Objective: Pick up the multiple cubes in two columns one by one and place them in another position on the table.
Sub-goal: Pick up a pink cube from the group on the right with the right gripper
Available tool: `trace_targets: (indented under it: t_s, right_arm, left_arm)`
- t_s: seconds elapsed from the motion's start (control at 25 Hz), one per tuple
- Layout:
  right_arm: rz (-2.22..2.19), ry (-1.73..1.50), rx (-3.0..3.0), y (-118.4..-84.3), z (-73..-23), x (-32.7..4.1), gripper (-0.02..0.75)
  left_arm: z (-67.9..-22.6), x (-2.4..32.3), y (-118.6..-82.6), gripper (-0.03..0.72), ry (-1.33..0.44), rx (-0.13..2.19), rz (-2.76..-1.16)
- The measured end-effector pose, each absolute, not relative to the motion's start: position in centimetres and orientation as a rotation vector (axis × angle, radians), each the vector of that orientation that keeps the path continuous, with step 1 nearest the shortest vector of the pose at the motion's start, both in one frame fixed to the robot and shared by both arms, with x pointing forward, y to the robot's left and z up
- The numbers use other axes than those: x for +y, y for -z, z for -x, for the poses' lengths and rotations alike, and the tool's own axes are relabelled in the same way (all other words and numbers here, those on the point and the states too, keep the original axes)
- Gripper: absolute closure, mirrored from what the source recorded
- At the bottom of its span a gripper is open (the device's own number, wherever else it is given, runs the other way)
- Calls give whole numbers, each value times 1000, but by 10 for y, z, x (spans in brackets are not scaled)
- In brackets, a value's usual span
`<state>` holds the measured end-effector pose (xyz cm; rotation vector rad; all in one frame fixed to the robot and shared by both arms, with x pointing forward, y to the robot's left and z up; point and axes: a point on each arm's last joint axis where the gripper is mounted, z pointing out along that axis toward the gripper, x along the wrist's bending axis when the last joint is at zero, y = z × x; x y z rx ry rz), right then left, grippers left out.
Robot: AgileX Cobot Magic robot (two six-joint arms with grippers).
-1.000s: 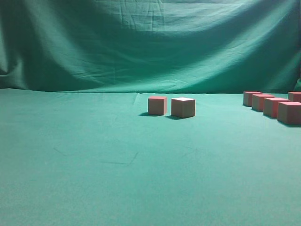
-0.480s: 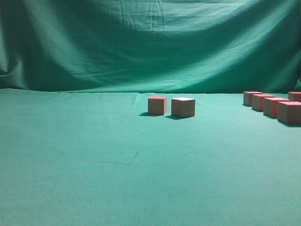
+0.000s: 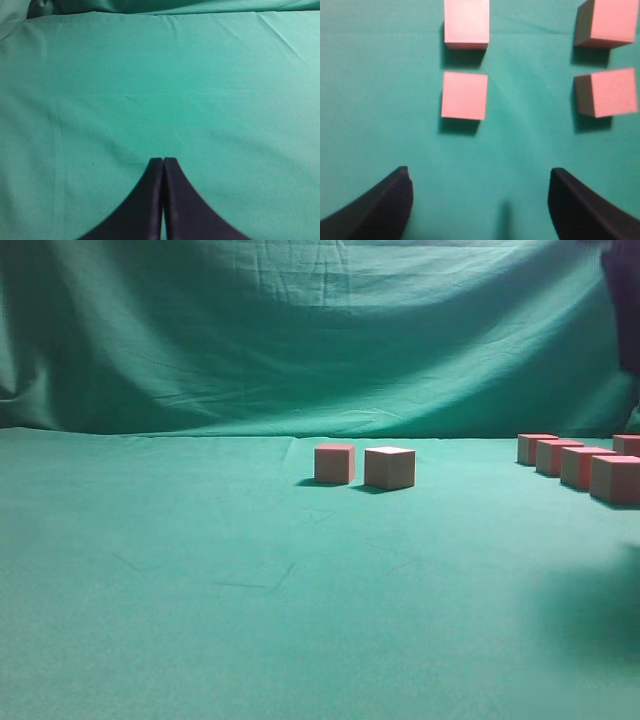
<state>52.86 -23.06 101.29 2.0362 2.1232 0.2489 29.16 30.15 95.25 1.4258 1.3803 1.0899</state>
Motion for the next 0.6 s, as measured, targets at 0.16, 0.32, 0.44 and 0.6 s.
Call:
trace_targets:
  t_s: [0.16, 0.32, 0.44, 0.6]
  right_arm:
    - [-2040, -259, 2125, -983, -548, -227, 167]
    - [-2009, -318, 2117, -964, -563, -223, 216]
    - [-1980, -360, 2107, -957, -569, -221, 216]
    - [-1971, -373, 2107, -947, -575, -220, 216]
  left_arm:
    - [-292, 301, -953, 688, -1090, 1380, -1426]
    - [-292, 301, -953, 688, -1090, 1380, -1426]
    - [-292, 301, -953, 688, -1090, 1380, -1426]
    - [-292, 301, -953, 688, -1090, 1380, -1426]
